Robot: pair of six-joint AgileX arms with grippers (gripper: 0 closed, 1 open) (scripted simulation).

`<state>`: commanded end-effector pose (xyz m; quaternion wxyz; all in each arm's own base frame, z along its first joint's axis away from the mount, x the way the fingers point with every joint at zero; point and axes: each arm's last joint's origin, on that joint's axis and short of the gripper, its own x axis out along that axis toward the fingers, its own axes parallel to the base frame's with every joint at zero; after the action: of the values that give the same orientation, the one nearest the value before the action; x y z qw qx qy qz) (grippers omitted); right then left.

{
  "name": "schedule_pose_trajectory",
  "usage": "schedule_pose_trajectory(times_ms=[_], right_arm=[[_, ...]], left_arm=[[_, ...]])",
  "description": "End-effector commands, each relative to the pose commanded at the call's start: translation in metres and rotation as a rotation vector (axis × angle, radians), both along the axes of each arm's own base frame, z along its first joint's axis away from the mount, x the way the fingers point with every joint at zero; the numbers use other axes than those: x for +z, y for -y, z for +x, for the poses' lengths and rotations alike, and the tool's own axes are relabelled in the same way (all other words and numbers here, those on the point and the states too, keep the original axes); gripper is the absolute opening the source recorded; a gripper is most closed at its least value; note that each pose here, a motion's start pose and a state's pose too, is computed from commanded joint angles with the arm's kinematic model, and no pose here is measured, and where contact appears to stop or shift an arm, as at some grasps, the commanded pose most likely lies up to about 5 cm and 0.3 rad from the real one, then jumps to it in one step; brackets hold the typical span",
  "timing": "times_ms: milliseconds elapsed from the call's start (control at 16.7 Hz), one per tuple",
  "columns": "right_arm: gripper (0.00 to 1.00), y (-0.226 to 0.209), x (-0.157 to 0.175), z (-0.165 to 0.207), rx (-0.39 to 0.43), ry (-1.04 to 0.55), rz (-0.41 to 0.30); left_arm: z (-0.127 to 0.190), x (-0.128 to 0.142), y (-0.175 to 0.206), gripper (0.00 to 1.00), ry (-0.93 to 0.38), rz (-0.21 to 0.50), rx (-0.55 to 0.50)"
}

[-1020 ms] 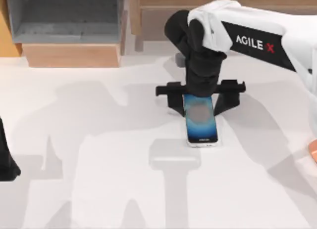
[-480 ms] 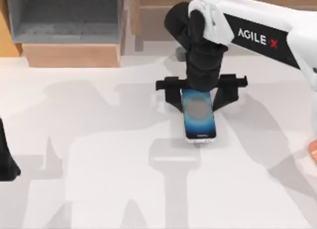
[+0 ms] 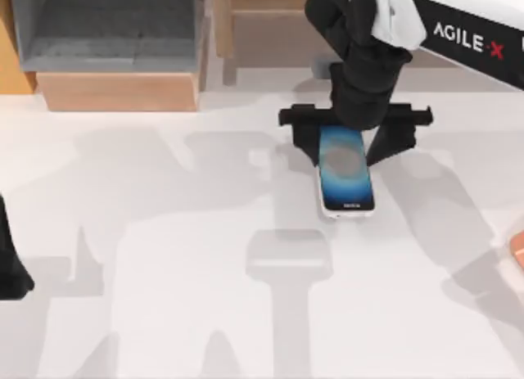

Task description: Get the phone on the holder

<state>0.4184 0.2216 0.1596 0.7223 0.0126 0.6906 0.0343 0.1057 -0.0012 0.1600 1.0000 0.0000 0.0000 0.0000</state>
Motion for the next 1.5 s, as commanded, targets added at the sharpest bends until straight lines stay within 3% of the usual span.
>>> schedule_pose_trajectory(times_ms=[240,420,660,960,1200,1500], right_arm=[[0.00,0.087,0.052,0.002,0.008,0.076,0.128],[0.00,0.161,0.112,-0.022,0.022,0.269,0.213],[0.00,0.231,0.169,-0.077,0.036,0.524,0.240],[0.00,0.280,0.183,-0.140,0.078,0.704,0.221],[0.00,0.296,0.176,-0.185,0.139,0.809,0.209],[0.00,0.309,0.159,-0.233,0.190,0.932,0.138]], left_arm=[[0.000,0.000,0.000,1.00,0.000,0.000,0.000],[0.000,0.000,0.000,1.00,0.000,0.000,0.000],[0.000,0.000,0.000,1.00,0.000,0.000,0.000],[0.000,0.000,0.000,1.00,0.000,0.000,0.000],[0.000,0.000,0.000,1.00,0.000,0.000,0.000],[0.000,0.000,0.000,1.00,0.000,0.000,0.000]])
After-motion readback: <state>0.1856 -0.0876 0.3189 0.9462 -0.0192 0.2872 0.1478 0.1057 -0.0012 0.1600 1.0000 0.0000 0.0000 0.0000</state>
